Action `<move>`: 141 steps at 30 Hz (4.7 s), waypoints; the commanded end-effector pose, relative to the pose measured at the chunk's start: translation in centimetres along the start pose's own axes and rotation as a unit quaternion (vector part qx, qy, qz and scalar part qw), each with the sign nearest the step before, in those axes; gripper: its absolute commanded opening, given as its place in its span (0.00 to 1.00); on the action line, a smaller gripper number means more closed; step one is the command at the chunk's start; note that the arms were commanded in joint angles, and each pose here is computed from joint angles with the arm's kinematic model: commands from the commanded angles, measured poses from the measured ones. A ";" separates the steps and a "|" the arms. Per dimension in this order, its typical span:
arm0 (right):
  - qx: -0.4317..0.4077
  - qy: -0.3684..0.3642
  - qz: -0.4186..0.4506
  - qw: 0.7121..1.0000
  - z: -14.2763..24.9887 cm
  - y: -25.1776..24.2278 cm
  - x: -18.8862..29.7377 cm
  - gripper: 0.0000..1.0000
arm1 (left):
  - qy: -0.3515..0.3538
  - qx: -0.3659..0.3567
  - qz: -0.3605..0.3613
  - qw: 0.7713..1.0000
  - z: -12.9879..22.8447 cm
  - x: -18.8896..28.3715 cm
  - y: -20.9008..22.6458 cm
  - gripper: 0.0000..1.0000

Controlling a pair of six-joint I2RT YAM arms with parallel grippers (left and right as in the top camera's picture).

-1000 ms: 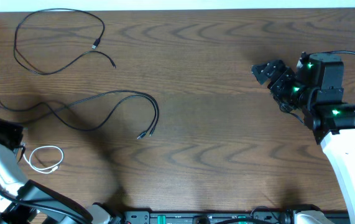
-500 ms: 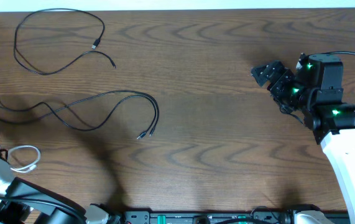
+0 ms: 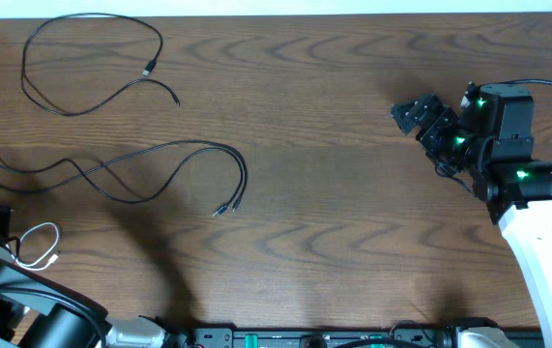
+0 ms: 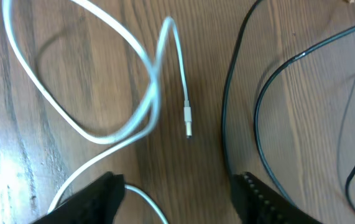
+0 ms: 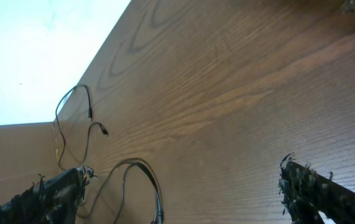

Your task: Untangle cables

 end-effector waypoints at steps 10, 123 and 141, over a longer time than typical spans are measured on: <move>0.007 -0.007 0.002 1.000 -0.2 0.0 0.1 0.99 | -0.091 -0.040 0.219 0.971 -4.5 11.9 -9.8 0.76; 0.222 -0.227 0.052 0.947 2.7 -9.8 13.0 0.99 | -0.011 -0.384 0.336 0.860 17.8 33.5 -13.4 0.98; 0.253 -0.331 -0.057 0.907 2.4 -11.9 10.3 0.99 | -0.011 -0.384 0.336 0.860 17.8 33.5 -13.4 0.98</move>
Point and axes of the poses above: each gripper's point midway between its finger pads, its own x axis back along the fingers, its own y axis along the line the jaws close on, z = x × y, the point moved 1 cm from there along x, back along the fingers, and after that the axes turned 12 degrees about -x, right-handed, at the moved point
